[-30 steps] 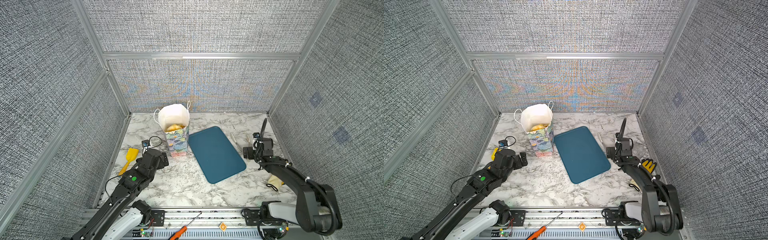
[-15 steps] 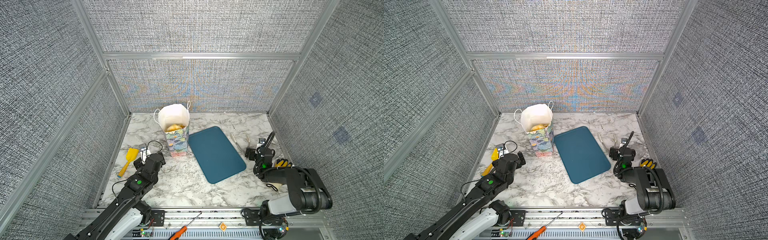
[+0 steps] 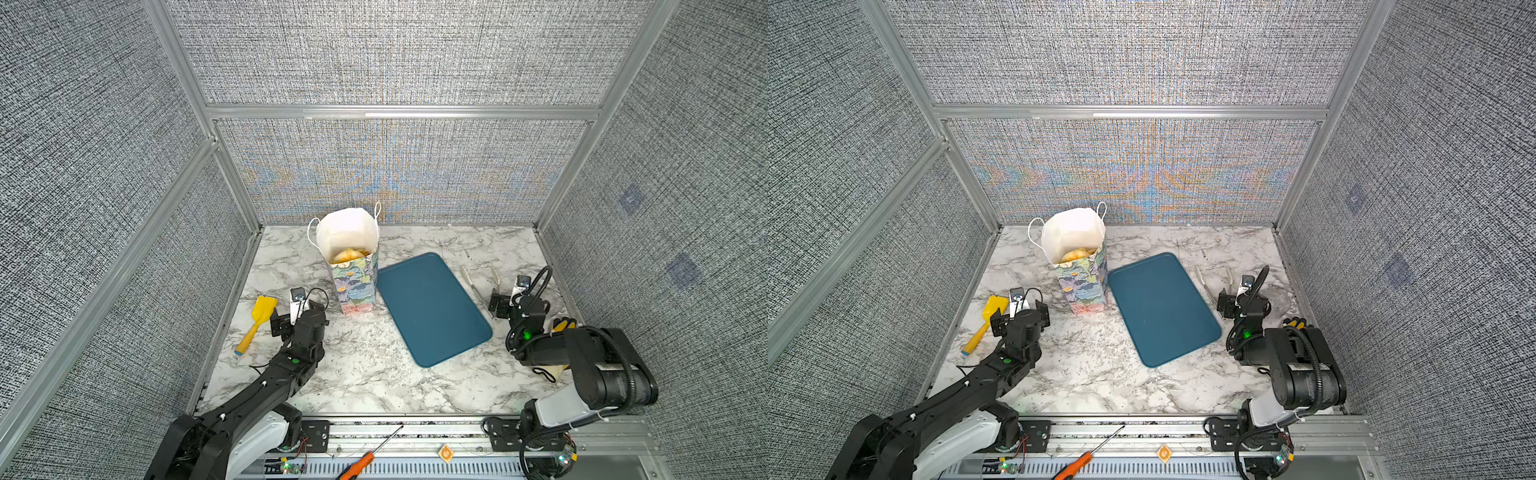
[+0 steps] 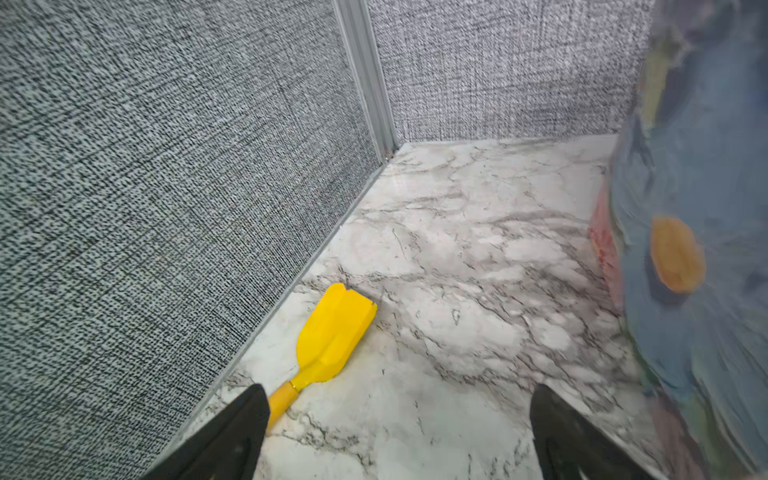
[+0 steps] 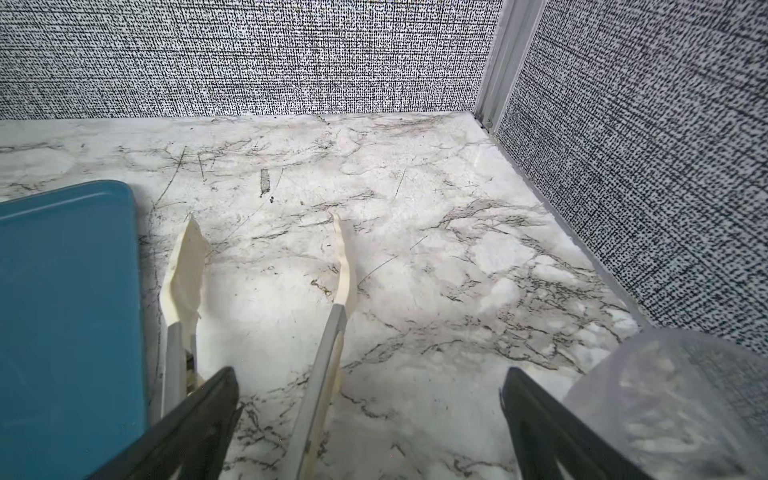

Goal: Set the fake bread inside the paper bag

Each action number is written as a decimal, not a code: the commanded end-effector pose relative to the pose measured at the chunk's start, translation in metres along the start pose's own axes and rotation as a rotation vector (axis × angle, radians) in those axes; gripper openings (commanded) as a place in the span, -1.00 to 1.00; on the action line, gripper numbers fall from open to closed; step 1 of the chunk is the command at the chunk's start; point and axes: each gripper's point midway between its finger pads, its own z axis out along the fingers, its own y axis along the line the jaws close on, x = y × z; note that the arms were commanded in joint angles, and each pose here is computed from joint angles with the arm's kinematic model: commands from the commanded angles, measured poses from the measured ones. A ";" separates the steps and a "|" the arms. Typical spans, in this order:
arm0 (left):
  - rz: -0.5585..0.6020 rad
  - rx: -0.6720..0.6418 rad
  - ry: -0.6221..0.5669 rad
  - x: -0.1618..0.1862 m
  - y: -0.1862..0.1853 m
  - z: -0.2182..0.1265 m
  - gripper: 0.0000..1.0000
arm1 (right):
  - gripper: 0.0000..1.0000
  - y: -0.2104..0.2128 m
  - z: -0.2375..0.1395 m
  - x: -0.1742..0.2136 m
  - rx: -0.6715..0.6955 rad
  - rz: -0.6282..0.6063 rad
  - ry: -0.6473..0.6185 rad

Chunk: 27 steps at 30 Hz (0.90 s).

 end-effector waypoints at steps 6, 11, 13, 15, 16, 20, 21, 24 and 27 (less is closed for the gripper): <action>-0.122 0.017 -0.196 -0.020 0.020 0.010 0.99 | 0.99 0.000 0.000 -0.010 0.000 0.012 -0.040; -0.115 0.058 -0.239 -0.009 0.024 0.015 0.99 | 0.99 0.000 0.000 -0.010 0.001 0.012 -0.040; -0.113 0.086 -0.253 -0.009 0.021 0.018 0.99 | 0.99 0.000 0.000 -0.010 0.000 0.011 -0.039; -0.122 0.105 -0.275 -0.012 0.018 0.020 0.99 | 0.99 0.000 0.000 -0.009 0.001 0.010 -0.039; -0.130 0.122 -0.284 -0.014 0.015 0.022 0.99 | 0.99 0.000 0.000 -0.010 0.002 0.010 -0.039; -0.105 0.168 -0.292 -0.013 0.002 0.033 0.99 | 0.99 0.000 -0.001 -0.009 0.002 0.010 -0.039; -0.097 0.186 -0.283 -0.008 -0.003 0.036 0.99 | 0.99 0.000 -0.001 -0.010 0.002 0.009 -0.041; -0.110 0.209 -0.283 -0.003 -0.003 0.037 0.99 | 0.99 0.000 -0.001 -0.010 0.002 0.009 -0.041; -0.087 0.241 -0.292 -0.003 -0.010 0.041 0.99 | 0.99 0.000 -0.001 -0.010 0.002 0.009 -0.041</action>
